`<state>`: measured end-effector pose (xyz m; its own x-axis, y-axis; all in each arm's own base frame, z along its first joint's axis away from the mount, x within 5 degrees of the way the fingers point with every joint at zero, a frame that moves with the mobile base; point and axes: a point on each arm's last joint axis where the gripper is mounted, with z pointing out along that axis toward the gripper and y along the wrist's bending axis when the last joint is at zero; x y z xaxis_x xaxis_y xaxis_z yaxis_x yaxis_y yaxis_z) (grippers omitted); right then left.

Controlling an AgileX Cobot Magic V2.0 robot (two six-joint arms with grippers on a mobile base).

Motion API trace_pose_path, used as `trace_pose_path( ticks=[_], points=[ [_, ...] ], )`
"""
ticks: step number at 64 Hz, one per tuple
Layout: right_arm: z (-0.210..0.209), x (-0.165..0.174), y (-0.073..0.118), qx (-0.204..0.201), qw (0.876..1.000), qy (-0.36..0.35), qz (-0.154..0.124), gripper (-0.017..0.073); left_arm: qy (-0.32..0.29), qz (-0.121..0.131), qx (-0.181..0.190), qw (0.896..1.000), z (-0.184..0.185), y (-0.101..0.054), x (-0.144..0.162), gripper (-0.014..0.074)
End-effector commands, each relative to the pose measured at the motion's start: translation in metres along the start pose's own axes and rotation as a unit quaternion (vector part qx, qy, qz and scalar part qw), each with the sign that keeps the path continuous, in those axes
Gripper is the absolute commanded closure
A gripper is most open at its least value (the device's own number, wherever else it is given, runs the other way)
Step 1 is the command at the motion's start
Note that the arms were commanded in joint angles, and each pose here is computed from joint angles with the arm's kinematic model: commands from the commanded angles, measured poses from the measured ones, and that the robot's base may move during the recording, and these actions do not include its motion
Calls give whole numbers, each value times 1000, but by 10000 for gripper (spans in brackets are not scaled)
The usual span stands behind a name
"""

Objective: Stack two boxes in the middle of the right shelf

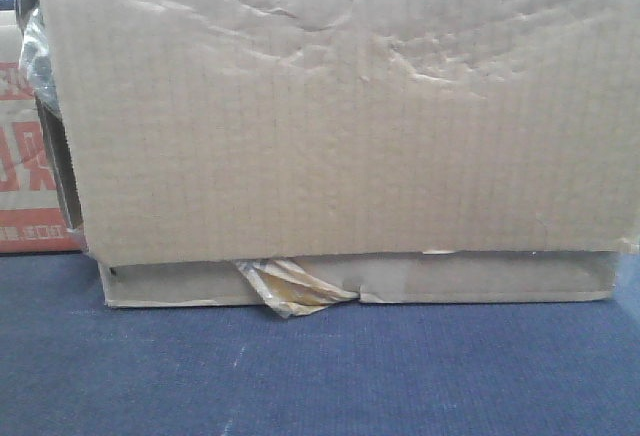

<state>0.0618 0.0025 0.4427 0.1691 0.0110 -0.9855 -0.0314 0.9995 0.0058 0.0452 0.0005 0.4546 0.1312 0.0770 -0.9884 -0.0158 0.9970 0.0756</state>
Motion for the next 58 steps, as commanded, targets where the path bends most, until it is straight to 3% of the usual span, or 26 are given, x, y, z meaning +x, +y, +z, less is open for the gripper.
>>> trace_pose_path(
  ticks=[1, 8, 19, 28, 38, 44, 53, 58],
  points=[
    [18, -1, -1, 3, 1000, 15, -5, 195, 20, 3, 11, 1000, 13, -1, -6, 199],
    [35, 5, -1, 2, 999, 38, -4, -9, 24, 1, 28, 999, 24, -3, -5, 75],
    [46, 12, -1, 0, 998, 59, -4, -10, 83, -1, 44, 996, 52, -8, 8, 44],
    [52, 14, -1, -1, 998, 68, -3, -10, 165, -13, 48, 985, 85, -12, 21, 44],
    [58, 19, 4, -21, 997, 81, -1, -10, 296, -16, 45, 954, 126, -14, 33, 44],
    [61, 21, 6, -30, 995, 90, -1, -10, 351, -17, 26, 936, 149, -7, 35, 44],
    [66, 26, 9, -38, 993, 107, -1, -10, 407, 13, -1, 914, 184, 16, 42, 44],
    [65, 26, 10, -42, 993, 109, 0, -10, 458, 21, -9, 889, 200, 30, 56, 44]
  ],
)
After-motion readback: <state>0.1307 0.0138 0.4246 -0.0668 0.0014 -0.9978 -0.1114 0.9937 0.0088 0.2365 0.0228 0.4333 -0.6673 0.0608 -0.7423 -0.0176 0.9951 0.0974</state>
